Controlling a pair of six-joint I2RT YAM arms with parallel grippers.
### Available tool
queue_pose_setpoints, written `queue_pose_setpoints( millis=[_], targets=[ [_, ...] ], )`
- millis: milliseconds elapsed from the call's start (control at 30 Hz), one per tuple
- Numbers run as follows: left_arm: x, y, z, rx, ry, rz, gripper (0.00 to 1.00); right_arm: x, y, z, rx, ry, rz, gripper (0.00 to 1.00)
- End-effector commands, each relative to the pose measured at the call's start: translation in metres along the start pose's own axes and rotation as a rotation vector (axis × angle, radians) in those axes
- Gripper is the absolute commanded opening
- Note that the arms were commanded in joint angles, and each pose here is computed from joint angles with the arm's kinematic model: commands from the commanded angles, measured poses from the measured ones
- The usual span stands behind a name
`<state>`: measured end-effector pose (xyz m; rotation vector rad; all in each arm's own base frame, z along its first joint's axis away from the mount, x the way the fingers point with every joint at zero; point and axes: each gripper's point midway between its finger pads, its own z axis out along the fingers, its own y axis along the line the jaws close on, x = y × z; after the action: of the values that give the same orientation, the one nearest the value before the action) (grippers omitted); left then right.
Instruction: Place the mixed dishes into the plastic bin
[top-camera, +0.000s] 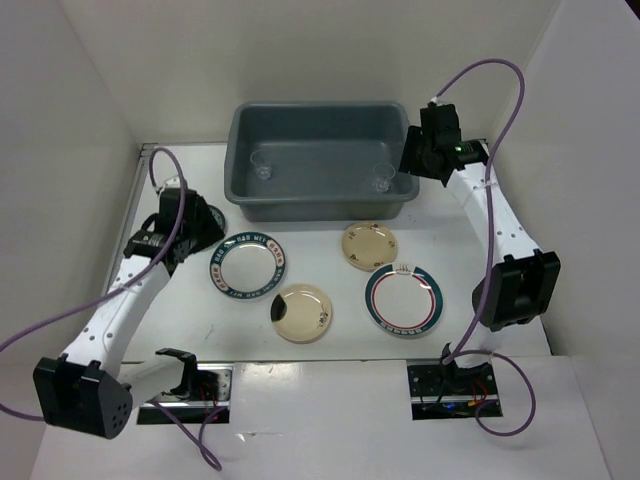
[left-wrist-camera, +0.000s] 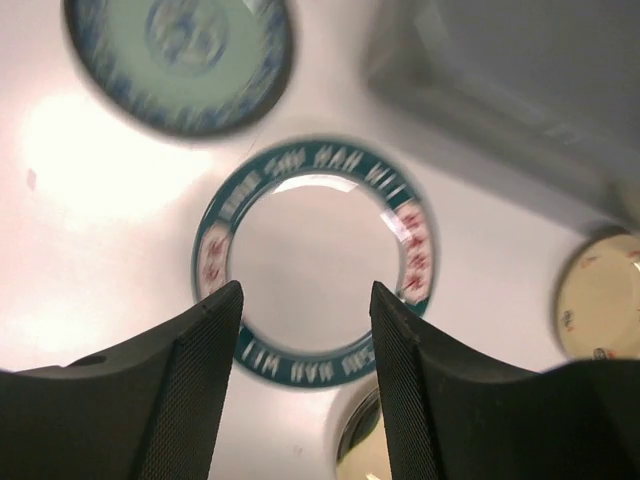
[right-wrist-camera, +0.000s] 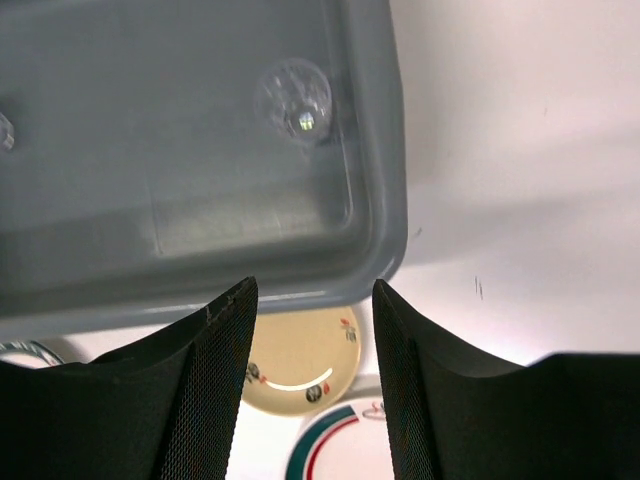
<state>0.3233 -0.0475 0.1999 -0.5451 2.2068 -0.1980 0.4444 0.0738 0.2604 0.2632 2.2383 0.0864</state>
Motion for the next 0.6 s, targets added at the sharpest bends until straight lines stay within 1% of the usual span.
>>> queue_pose_setpoints(
  millis=[0,33,100,133,167,200,233,267,367,433,567],
  targets=[
    [0.043,0.042,0.0,-0.159,0.065,-0.13,0.62,-0.011,0.006,-0.023,-0.055,-0.064,0.002,0.56],
    [0.059,0.05,0.001,-0.171,0.095,-0.143,0.63,-0.009,0.007,-0.027,-0.068,-0.068,0.012,0.56],
    [0.078,0.053,0.003,-0.166,0.141,-0.175,0.63,-0.006,0.005,-0.031,-0.068,-0.068,0.012,0.56],
    [0.085,0.052,0.002,-0.162,0.156,-0.215,0.63,-0.003,0.003,-0.036,-0.069,-0.07,0.012,0.56],
    [0.098,0.056,0.006,-0.169,0.186,-0.233,0.63,-0.002,0.002,-0.039,-0.07,-0.073,0.013,0.56],
    [0.103,0.056,0.005,-0.166,0.193,-0.264,0.61,-0.004,0.002,-0.042,-0.073,-0.081,0.015,0.56],
    [0.102,0.053,0.005,-0.155,0.171,-0.323,0.6,-0.002,0.001,-0.044,-0.073,-0.08,0.014,0.56],
    [0.106,0.055,0.006,-0.157,0.169,-0.348,0.59,-0.002,0.0,-0.049,-0.076,-0.088,0.016,0.56],
    [0.122,0.062,0.013,-0.17,0.17,-0.421,0.59,0.0,-0.004,-0.055,-0.068,-0.097,0.018,0.56],
    [0.127,0.063,0.021,-0.176,0.173,-0.433,0.59,-0.003,-0.004,-0.06,-0.072,-0.109,0.02,0.56],
    [0.142,0.059,0.038,-0.172,0.22,-0.471,0.59,-0.004,-0.003,-0.064,-0.084,-0.114,0.021,0.56]
  ],
)
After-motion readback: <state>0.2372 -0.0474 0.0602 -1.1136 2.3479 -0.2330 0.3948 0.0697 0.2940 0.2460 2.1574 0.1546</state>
